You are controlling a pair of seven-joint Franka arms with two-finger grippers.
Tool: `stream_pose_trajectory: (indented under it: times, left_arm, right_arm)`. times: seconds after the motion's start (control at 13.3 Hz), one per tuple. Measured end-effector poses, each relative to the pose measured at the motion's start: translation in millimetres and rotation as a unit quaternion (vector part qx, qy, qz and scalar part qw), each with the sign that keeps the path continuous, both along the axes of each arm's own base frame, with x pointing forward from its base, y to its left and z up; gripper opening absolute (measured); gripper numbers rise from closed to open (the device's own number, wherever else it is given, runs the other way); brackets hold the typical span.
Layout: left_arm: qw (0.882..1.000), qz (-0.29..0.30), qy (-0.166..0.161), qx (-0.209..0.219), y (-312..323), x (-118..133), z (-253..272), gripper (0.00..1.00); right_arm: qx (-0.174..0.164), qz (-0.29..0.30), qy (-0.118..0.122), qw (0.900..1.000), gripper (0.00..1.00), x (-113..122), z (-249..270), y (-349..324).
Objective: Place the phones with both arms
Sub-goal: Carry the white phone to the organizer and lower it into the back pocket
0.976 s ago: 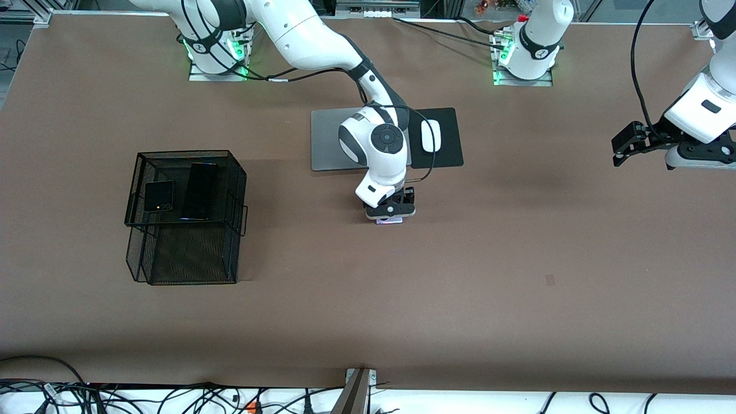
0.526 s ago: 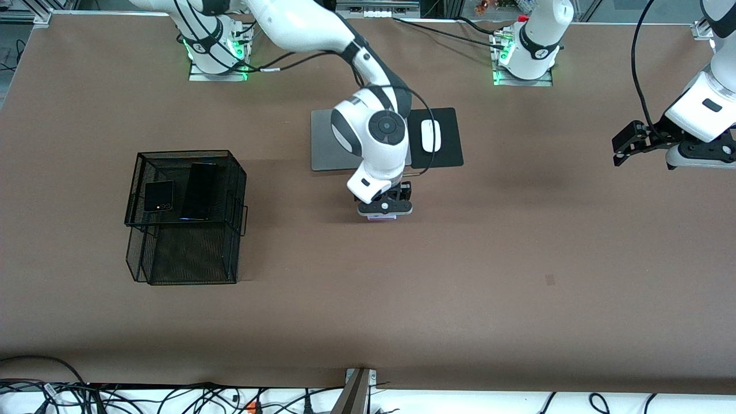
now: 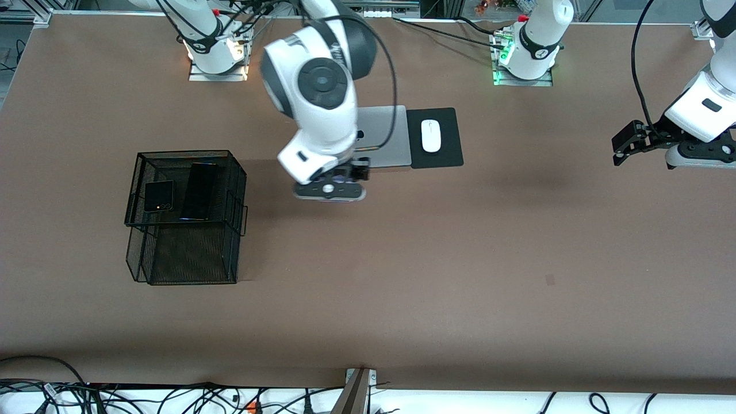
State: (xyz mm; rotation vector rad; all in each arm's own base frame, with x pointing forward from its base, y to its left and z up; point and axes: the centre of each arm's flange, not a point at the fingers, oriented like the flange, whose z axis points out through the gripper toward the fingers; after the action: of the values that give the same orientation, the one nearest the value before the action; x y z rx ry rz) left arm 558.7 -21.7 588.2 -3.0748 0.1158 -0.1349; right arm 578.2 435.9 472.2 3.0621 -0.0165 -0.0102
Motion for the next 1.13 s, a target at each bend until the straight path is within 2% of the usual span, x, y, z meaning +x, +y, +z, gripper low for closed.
stream_pose_trajectory:
  times: [0.15, 0.3, 0.45, 0.6, 0.68, 0.83, 0.98, 1.13]
  left_arm:
    - [1.000, 0.000, 0.000, 0.000, -0.3, 0.0, 0.0, 1.00]
    - [1.000, -0.001, 0.000, 0.000, -0.6, -0.1, 0.1, 1.00]
    - [1.000, -0.001, 0.000, 0.000, -0.8, -0.1, 0.1, 1.00]
    - [1.000, -0.002, 0.000, 0.000, -2.2, -0.1, 0.2, 1.00]
    - [1.000, -0.003, 0.000, 0.000, -3.2, -0.2, 0.2, 1.00]
    - [1.000, -0.004, 0.000, 0.000, -4.1, -0.2, 0.2, 1.00]
    - [1.000, -0.004, 0.000, 0.000, -4.3, -0.2, 0.2, 1.00]
    - [1.000, -0.004, 0.000, 0.000, -4.4, -0.2, 0.3, 1.00]
  right_arm:
    - [-0.019, 0.014, 0.014, 1.000, 0.85, 26.8, 11.3, -60.6]
    - [-0.022, 0.034, 0.029, 0.999, 0.85, 61.3, 15.3, -146.0]
    - [0.004, 0.049, 0.045, 0.998, 0.85, 92.4, 18.3, -249.9]
    - [0.025, 0.053, 0.050, 0.997, 0.85, 110.1, 17.5, -341.5]
    - [0.028, 0.052, 0.049, 0.997, 0.85, 114.8, 14.2, -371.9]
    - [0.023, 0.051, 0.026, 0.998, 0.85, 128.5, -0.8, -404.4]
    - [0.014, 0.050, -0.003, 0.999, 0.85, 146.7, -30.3, -407.3]
    - [0.020, 0.051, -0.020, 0.998, 0.85, 161.8, -69.0, -394.2]
